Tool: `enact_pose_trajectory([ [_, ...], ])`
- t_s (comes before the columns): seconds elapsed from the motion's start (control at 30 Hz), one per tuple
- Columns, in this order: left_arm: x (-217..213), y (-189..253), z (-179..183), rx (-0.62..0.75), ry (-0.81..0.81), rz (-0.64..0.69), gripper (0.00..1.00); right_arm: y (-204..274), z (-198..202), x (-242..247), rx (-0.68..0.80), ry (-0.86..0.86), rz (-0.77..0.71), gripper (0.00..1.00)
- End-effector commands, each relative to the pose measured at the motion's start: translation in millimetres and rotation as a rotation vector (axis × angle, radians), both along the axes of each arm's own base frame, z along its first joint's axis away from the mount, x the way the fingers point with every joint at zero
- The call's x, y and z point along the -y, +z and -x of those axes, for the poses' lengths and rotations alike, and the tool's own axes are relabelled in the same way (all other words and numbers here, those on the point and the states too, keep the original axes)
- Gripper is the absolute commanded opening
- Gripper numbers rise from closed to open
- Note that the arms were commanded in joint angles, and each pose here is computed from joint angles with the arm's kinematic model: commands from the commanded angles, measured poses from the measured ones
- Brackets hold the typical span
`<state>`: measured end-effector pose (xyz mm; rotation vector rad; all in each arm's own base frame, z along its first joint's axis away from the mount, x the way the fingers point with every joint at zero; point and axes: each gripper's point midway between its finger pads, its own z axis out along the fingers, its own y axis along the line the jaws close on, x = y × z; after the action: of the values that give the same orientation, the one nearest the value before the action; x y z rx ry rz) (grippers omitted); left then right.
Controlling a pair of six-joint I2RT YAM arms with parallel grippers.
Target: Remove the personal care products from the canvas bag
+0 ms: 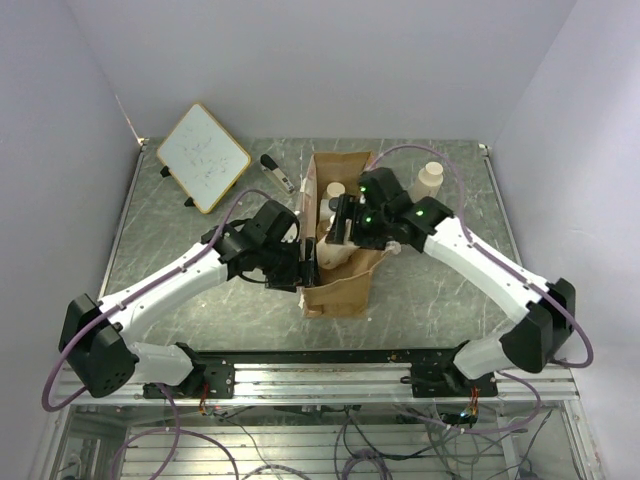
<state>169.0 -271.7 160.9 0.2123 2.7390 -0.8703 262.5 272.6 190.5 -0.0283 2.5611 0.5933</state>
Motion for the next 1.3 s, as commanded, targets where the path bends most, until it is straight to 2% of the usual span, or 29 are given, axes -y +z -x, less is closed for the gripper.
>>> enact_pose_trajectory([
  [0.0, -6, 17, 4, 0.022, -0.003, 0.001, 0.82, 70, -8, -5, 0.088, -0.019, -0.256, 0.03],
  [0.33, -9, 33, 4, 0.052, -0.004, 0.014, 0.87, 116, -18, -1, 0.150, -0.043, -0.319, 0.03],
  [0.7, -21, 61, -12, 0.186, 0.028, -0.014, 0.88, 193, -35, 36, 0.270, -0.128, -0.454, 0.00],
  [0.87, -26, 71, -15, 0.230, 0.022, -0.029, 0.89, 202, -44, 50, 0.287, -0.177, -0.481, 0.00],
  [1.27, -36, 107, -21, 0.364, -0.049, -0.043, 0.89, 218, -45, 115, 0.384, -0.405, -0.299, 0.00],
])
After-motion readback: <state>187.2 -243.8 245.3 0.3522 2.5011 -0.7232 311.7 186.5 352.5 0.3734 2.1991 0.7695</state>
